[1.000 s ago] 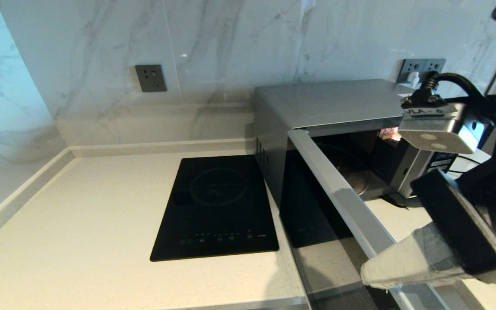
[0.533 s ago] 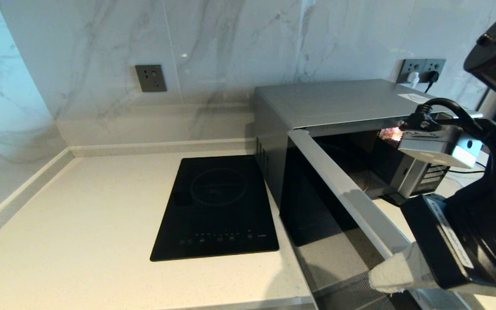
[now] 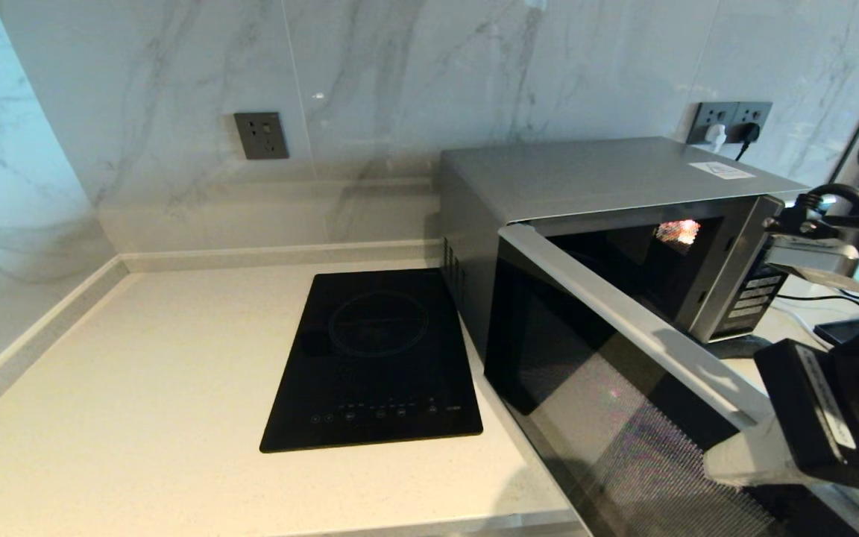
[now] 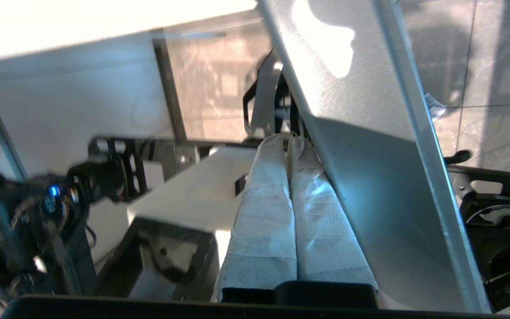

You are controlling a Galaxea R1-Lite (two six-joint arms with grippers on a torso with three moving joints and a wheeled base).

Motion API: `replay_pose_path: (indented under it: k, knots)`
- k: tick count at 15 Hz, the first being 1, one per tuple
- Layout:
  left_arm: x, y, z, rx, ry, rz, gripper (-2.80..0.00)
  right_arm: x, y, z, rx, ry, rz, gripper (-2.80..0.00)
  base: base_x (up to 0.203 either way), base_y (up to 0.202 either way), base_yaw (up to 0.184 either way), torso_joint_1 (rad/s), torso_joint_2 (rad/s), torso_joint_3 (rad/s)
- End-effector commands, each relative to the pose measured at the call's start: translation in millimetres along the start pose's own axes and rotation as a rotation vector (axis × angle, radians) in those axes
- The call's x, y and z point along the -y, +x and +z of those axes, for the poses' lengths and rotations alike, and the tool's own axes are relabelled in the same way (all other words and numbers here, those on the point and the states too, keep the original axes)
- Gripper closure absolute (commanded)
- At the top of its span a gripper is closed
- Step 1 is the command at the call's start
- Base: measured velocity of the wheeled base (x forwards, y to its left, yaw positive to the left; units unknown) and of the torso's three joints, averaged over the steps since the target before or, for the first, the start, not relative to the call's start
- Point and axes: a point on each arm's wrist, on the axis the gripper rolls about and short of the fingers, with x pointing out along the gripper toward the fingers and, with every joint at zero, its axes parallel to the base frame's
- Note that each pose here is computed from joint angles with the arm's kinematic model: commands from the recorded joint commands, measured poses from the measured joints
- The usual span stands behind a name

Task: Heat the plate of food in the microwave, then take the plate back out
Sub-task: Close the microwave oven

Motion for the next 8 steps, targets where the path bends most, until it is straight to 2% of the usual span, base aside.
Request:
replay_pose_path:
  k: [1, 8]
  knots:
    - [0.0, 0.1, 0.1, -0.001, -0.001, 0.001, 0.0, 15.5, -5.8, 7.3, 0.033, 0.059, -0.021, 0.0, 0.0, 0.0, 0.0, 0.0, 0.0, 0.0]
    - [0.0, 0.1, 0.1, -0.001, -0.001, 0.001, 0.0, 46.1, -1.4, 45.6, 0.126, 0.156, -0.115, 0.0, 0.0, 0.0, 0.0, 0.0, 0.0, 0.0]
